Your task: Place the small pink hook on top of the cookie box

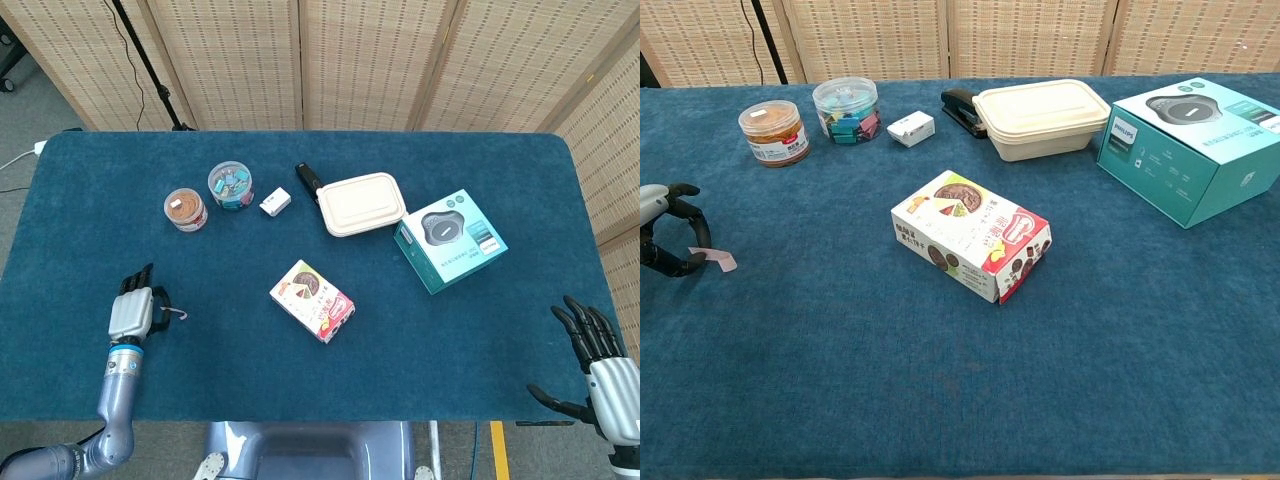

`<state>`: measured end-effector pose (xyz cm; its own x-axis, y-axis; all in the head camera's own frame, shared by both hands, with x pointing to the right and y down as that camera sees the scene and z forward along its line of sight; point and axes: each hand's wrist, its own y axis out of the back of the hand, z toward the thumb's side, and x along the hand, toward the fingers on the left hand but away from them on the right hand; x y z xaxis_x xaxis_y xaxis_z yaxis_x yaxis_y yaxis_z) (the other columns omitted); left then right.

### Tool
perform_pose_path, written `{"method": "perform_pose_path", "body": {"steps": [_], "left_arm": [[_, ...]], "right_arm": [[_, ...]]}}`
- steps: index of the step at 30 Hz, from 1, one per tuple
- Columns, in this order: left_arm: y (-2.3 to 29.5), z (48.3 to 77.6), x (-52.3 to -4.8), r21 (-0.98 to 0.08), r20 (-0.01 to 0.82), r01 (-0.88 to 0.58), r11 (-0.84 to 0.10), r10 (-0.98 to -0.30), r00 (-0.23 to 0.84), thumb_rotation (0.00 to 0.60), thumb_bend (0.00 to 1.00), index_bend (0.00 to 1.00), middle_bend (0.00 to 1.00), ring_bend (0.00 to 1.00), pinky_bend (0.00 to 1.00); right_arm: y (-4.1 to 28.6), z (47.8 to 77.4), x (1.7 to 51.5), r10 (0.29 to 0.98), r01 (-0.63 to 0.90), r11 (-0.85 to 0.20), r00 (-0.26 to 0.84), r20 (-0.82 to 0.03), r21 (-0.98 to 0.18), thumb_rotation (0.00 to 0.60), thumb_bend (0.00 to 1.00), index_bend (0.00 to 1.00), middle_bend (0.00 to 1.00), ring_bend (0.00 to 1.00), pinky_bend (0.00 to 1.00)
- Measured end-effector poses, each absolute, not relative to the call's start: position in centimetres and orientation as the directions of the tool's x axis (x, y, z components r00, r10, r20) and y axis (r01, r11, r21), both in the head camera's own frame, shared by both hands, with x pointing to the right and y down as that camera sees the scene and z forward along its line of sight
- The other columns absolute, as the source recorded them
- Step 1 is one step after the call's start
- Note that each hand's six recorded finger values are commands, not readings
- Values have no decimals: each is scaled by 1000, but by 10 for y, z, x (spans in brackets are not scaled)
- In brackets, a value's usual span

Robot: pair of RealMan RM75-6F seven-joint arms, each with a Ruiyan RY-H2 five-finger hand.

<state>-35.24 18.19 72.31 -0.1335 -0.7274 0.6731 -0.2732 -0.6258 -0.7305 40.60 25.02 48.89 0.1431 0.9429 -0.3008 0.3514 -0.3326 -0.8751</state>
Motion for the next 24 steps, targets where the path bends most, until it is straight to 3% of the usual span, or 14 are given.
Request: {"method": "perform_pose_path", "body": {"steps": [9,17,24], "left_arm": [[166,700,-342,-774,613,-243,-585,-788,-57,600,460,584,0,0,0],[129,658,-300,-856,484,-121,-503,-861,158,600,481,584,0,0,0],[108,637,-252,-918,384,40,-394,-862,331,600,483,589,0,0,0]], "right_arm": [[251,490,406,940,349,-342,145,-310,-872,600,0,16,0,0,0],[250,488,408,942,354,-335,140,-304,-873,600,0,22,0,0,0],[249,487,411,944,362,-330,134,-301,-872,600,0,22,0,0,0]]}}
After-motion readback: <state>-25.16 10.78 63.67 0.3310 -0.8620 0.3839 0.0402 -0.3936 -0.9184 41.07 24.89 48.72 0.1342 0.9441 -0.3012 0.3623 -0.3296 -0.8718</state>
